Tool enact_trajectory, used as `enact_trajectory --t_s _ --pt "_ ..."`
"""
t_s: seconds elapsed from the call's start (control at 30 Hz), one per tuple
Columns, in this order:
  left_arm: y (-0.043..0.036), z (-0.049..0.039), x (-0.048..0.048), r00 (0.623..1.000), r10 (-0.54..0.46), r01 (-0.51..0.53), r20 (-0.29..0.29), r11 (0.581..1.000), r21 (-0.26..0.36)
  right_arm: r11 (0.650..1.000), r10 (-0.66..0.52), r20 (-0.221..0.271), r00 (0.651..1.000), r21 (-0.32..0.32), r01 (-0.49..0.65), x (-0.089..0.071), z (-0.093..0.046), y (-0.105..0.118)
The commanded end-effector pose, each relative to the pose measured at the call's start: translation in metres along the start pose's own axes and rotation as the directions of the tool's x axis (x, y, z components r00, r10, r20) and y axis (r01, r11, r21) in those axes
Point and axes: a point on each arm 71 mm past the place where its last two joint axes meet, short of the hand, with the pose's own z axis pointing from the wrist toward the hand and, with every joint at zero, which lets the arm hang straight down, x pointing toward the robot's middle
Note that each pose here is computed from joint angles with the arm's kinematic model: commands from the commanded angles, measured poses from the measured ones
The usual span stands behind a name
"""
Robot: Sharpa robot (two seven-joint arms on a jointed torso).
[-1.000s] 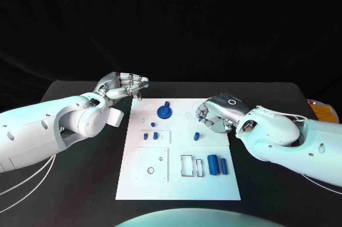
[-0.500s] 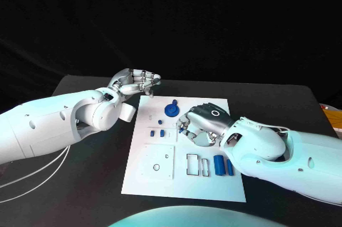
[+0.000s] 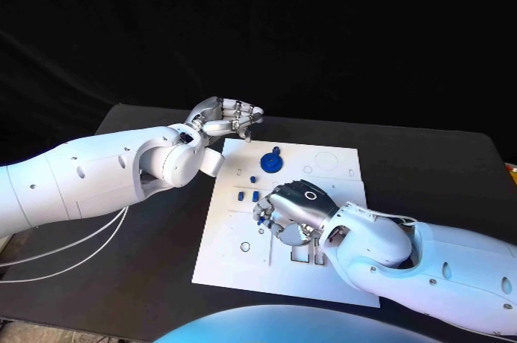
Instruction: Assemble the parts on the task board
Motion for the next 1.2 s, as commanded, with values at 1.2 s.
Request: enact_trajectory --t_s 1.2 --pt "-0.0004 0.002 0.0032 1.0 -0.019 0.019 -0.023 1.0 -0.001 0.999 -0.028 -0.089 0.996 0.025 0.03 0.02 -0.003 -0.008"
